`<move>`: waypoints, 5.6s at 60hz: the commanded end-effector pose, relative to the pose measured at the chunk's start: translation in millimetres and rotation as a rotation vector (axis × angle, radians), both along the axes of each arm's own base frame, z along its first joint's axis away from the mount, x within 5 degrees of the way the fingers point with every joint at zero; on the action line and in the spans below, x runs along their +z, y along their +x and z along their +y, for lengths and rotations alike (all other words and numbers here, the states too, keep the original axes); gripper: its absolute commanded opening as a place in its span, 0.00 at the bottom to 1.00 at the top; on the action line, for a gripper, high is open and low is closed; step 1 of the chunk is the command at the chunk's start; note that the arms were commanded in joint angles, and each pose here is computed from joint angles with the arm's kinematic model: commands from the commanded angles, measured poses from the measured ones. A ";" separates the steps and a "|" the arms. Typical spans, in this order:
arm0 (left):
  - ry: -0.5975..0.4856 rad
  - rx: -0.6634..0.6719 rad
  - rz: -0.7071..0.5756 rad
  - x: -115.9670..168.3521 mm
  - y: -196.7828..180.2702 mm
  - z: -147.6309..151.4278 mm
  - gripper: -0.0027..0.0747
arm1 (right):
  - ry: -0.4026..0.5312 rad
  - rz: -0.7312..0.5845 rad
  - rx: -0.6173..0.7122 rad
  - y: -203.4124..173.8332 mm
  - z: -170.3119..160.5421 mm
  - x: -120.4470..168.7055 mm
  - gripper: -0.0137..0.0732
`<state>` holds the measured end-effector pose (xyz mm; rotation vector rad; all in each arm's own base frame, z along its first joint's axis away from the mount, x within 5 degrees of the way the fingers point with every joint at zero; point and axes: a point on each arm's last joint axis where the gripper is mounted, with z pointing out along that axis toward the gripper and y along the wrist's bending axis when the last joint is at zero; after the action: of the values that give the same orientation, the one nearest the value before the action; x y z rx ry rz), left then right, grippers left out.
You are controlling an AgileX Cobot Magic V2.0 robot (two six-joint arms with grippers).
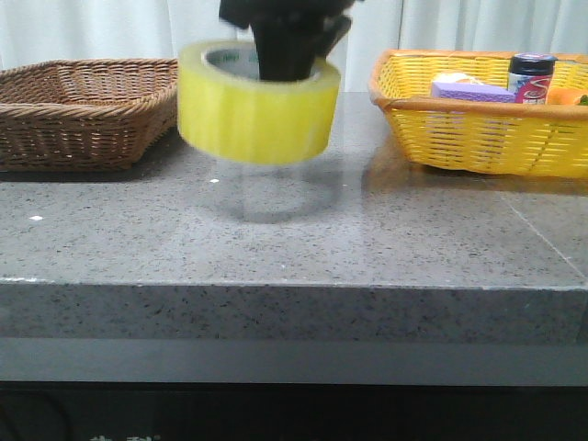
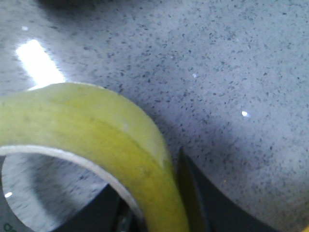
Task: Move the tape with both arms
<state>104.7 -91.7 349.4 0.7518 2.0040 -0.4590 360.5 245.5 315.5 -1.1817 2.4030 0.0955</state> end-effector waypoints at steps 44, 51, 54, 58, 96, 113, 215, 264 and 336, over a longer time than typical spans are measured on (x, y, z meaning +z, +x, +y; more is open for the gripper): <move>-0.075 -0.003 -0.064 15.2 0.6 -2.5 0.67 | 0.143 -0.197 -0.098 -6.7 -10.8 73.6 0.62; -0.075 -0.003 -0.064 15.2 0.6 -2.5 0.67 | 0.223 -0.196 -0.217 -18.8 -29.2 98.4 0.62; -0.075 -0.003 -0.064 15.2 0.6 -2.5 0.67 | 0.241 -0.200 -0.247 -24.6 -38.5 105.8 0.62; -0.075 -0.003 -0.064 15.2 0.6 -2.5 0.67 | 0.264 -0.206 -0.290 -32.0 -52.7 112.0 0.62; -0.075 -0.003 -0.064 15.2 0.6 -2.5 0.67 | 0.612 -0.423 -0.327 -187.4 -145.5 112.9 0.62; -0.080 -0.002 -0.071 16.2 1.7 -3.3 0.67 | 0.631 -0.446 -0.323 -242.0 -176.0 81.3 0.62; 0.424 -0.182 0.337 -55.4 196.7 -195.9 0.66 | 0.658 -0.479 -0.316 -263.0 -187.7 76.6 0.62; 0.448 -0.165 0.265 -10.9 201.0 -191.3 0.06 | 0.658 -0.479 -0.316 -263.0 -187.7 76.6 0.62; 0.386 0.371 0.255 48.4 298.6 -5.3 0.06 | 0.658 -0.479 -0.316 -263.0 -187.7 76.6 0.62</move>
<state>408.8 -107.1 370.8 0.6073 2.5429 0.0542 96.5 57.9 377.9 -0.4805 1.9702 0.3957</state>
